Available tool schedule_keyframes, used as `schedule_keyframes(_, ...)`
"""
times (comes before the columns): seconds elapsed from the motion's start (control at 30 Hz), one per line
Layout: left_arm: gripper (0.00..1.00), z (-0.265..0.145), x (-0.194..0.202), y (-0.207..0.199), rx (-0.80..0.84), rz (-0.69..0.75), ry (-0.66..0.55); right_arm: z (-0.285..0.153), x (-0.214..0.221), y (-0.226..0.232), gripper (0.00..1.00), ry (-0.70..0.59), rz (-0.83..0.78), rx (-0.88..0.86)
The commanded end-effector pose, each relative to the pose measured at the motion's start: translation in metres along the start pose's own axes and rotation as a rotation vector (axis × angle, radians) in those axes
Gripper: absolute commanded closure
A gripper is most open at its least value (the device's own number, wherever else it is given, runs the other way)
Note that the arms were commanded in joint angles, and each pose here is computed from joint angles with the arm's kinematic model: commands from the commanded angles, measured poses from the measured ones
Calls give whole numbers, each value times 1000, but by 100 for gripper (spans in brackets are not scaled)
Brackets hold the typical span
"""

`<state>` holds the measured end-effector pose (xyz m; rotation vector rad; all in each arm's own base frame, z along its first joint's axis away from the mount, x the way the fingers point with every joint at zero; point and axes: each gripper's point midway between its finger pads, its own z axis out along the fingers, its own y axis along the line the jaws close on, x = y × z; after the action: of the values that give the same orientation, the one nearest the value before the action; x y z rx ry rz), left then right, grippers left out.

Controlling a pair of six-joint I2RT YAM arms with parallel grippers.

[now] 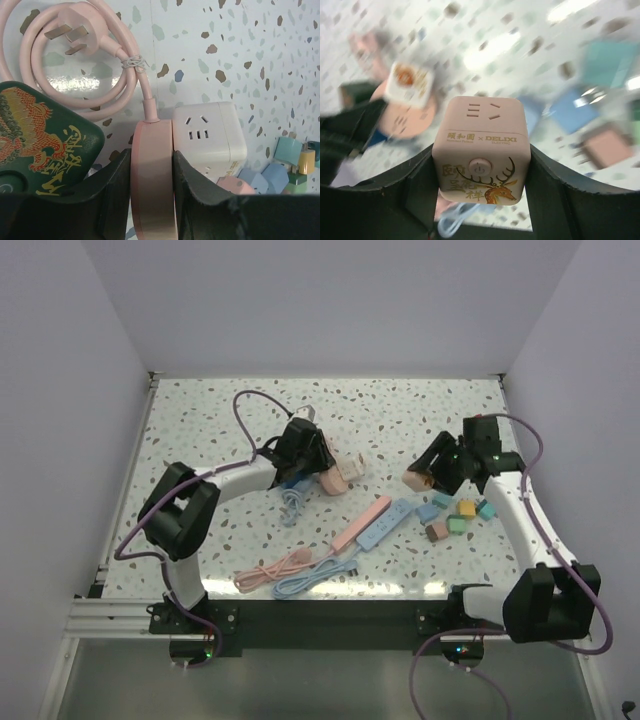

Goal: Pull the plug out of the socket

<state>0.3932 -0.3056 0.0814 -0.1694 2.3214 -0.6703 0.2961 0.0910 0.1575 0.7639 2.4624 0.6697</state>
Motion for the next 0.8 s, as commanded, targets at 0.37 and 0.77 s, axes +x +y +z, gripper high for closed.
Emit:
schedule_keyframes(0.37, 100, -30, 15, -33, 211, 128, 81, -9, -70, -138, 90, -250, -158, 825)
schedule_keyframes(0.77, 100, -32, 19, -37, 242, 144, 100, -14, -85, -104, 16, -266, -149, 712)
